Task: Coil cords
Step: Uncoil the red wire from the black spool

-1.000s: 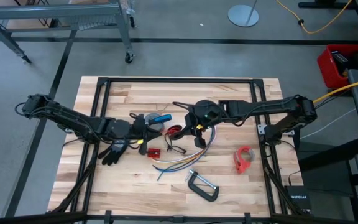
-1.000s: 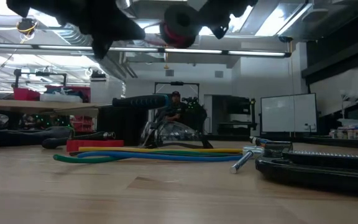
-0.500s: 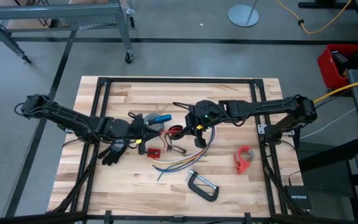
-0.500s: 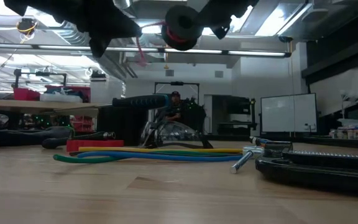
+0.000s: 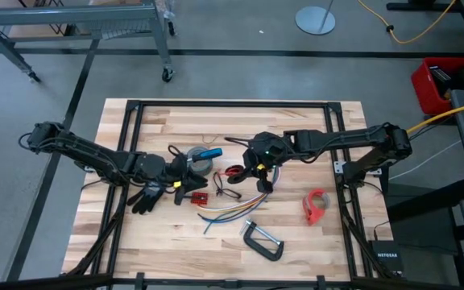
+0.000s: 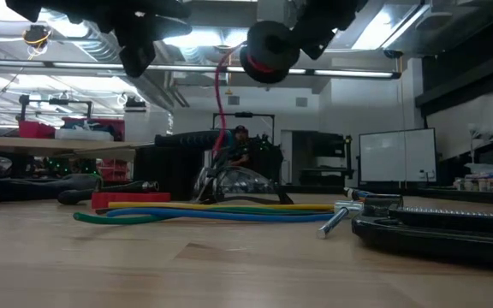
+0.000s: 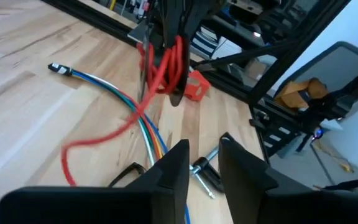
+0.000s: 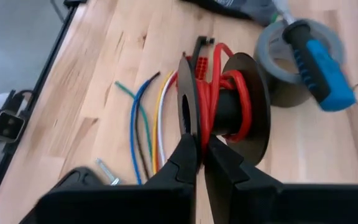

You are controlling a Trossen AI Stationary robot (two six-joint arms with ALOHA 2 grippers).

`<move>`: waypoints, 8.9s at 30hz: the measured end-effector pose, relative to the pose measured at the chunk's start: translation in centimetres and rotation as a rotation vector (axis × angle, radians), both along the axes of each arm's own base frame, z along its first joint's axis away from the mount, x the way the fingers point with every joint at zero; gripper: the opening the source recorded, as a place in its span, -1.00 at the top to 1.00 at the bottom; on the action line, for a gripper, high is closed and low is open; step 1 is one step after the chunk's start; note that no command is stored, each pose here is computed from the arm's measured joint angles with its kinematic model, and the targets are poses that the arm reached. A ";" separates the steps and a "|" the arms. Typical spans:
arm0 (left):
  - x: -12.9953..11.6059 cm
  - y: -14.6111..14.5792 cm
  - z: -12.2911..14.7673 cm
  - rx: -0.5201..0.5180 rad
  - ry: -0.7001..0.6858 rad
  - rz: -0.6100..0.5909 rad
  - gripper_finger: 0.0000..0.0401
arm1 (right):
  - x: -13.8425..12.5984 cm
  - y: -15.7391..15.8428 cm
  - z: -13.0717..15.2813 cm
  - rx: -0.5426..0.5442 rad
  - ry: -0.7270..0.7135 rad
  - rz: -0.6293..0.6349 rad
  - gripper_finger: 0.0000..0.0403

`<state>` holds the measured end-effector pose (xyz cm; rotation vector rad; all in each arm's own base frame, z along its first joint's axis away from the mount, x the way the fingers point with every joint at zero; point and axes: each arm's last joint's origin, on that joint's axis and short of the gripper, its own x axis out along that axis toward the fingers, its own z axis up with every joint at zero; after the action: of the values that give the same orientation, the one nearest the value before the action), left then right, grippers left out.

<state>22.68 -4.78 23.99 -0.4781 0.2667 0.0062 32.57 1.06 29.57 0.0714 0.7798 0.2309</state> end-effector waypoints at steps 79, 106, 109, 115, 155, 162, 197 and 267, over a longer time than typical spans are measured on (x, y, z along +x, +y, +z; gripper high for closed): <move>3.2 1.0 -1.3 0.052 -0.110 0.081 0.99 | 3.0 1.4 -0.9 -0.001 -0.174 0.112 0.68; 2.7 2.9 -1.5 0.180 -0.081 0.596 1.00 | 1.7 0.6 4.6 -0.030 -0.083 -0.017 0.20; 2.8 3.3 -0.6 0.138 -0.166 0.643 1.00 | 1.7 0.6 4.1 -0.013 -0.044 -0.042 0.20; 2.8 3.4 1.0 0.139 -0.312 0.650 1.00 | 2.0 0.4 1.5 -0.039 0.037 -0.107 0.20; 2.6 3.4 2.4 0.083 -0.453 0.658 1.00 | 9.3 -0.5 -3.9 -0.234 -0.317 -0.419 0.20; 2.6 3.2 2.6 0.076 -0.467 0.633 1.00 | 9.6 -0.5 -4.0 -0.242 -0.348 -0.444 0.20; 2.5 2.6 2.6 0.107 -0.460 0.604 1.00 | 9.8 0.0 -4.1 -0.123 -0.346 -0.276 0.75; 2.4 1.8 2.7 0.081 -0.470 0.596 1.00 | 10.1 -0.2 -3.2 -0.156 -0.451 -0.354 0.94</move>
<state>25.03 -3.01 26.66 -0.4499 -0.3429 0.4785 42.69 0.82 26.38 0.0078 0.3241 -0.1494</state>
